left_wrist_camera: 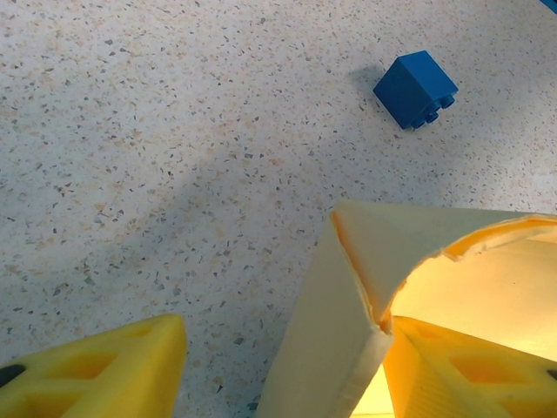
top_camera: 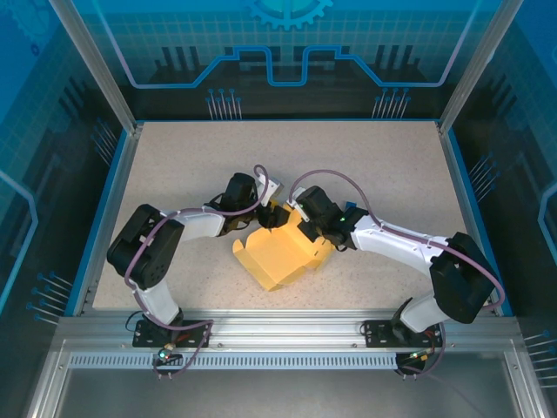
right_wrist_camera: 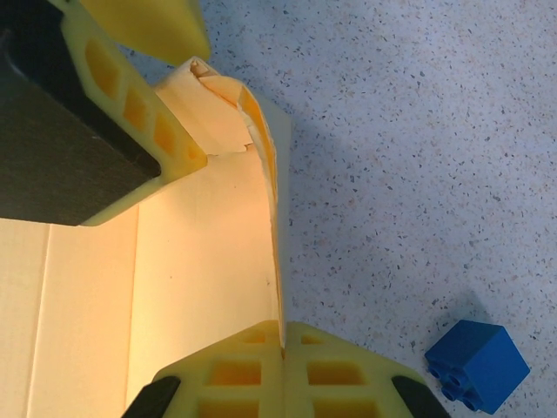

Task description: Fold the paper box

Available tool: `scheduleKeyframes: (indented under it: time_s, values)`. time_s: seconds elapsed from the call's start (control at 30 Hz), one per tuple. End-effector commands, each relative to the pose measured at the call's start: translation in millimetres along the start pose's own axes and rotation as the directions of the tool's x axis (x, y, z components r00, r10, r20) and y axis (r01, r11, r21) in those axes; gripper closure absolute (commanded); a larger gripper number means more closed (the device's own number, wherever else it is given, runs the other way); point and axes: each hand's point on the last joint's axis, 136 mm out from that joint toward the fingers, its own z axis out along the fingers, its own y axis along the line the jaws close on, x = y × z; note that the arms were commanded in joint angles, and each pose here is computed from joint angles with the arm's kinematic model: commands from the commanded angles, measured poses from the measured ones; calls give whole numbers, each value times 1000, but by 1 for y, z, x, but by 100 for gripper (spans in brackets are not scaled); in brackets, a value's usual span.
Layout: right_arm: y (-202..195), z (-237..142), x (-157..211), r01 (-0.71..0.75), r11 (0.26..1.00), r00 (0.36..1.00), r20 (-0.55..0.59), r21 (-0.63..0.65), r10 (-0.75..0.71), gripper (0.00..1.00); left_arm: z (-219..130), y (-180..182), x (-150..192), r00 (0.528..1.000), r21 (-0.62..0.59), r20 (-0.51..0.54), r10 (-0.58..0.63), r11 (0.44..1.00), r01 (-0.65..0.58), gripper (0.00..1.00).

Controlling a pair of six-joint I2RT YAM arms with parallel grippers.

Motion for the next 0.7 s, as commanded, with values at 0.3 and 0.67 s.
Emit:
scheduleKeyframes:
  time_s: [0.3, 0.67]
  values:
    - [-4, -5, 1, -10, 1000, 1000, 13, -7, 11, 100, 16, -2, 20, 999, 77, -35, 2, 997, 1, 61]
    - [-4, -5, 1, -14, 1000, 1000, 14, -8, 14, 100, 12, -1, 15, 1000, 61, 1, 5, 998, -5, 74]
